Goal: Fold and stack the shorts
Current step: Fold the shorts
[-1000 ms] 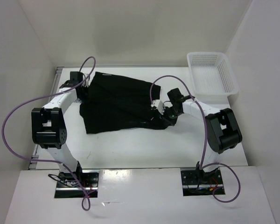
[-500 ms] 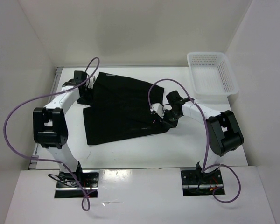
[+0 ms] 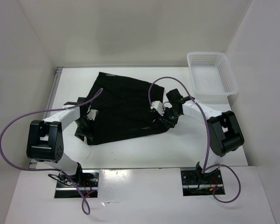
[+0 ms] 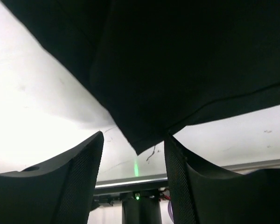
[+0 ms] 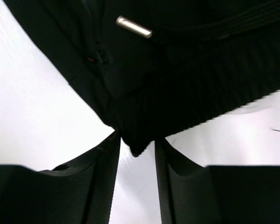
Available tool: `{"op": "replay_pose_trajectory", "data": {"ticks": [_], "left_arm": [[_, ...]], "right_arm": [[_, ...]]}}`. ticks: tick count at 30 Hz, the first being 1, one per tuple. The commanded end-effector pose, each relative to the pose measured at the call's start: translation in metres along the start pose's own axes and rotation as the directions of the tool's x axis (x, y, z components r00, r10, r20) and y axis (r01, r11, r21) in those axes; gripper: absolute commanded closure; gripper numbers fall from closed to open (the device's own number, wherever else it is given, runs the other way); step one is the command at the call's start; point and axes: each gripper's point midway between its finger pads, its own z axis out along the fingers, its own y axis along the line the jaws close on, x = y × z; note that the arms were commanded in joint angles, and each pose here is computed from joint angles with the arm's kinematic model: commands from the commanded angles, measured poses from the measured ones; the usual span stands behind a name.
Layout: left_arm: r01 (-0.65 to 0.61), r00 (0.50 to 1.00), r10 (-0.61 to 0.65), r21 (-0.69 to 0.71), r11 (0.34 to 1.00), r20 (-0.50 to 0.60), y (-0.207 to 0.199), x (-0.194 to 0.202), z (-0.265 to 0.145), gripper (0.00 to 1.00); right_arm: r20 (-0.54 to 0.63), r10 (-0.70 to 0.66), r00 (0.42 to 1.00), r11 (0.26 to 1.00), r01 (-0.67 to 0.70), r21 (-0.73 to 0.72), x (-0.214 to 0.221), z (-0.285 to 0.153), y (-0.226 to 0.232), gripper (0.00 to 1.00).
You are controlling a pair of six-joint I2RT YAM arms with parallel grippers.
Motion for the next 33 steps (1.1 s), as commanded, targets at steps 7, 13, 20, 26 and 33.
{"op": "replay_pose_trajectory", "data": {"ticks": [7, 13, 20, 26, 33], "left_arm": [[-0.049, 0.991, 0.057, -0.065, 0.997, 0.12, 0.002, -0.03, 0.012, 0.44], [-0.056, 0.982, 0.061, -0.035, 0.998, 0.179, -0.005, -0.042, -0.006, 0.56], [-0.058, 0.992, 0.056, 0.013, 0.998, 0.117, -0.012, -0.025, 0.002, 0.85], [-0.062, 0.977, 0.062, -0.008, 0.998, 0.202, -0.011, -0.054, -0.023, 1.0], [0.16, 0.625, 0.056, -0.197, 0.967, 0.779, 0.052, -0.214, -0.239, 1.0]], "right_arm": [[0.063, -0.027, 0.998, 0.994, 0.021, 0.105, -0.027, -0.021, -0.021, 0.57], [0.067, -0.039, 0.997, 0.993, 0.032, 0.111, -0.027, -0.022, -0.021, 0.57], [0.059, -0.045, 0.997, 0.994, 0.038, 0.105, -0.024, -0.02, -0.019, 0.68], [0.115, -0.009, 0.993, 0.985, -0.012, 0.173, -0.04, -0.027, -0.034, 1.0], [0.444, 0.026, 0.896, 0.883, -0.229, 0.409, -0.165, -0.132, -0.148, 1.0]]}}
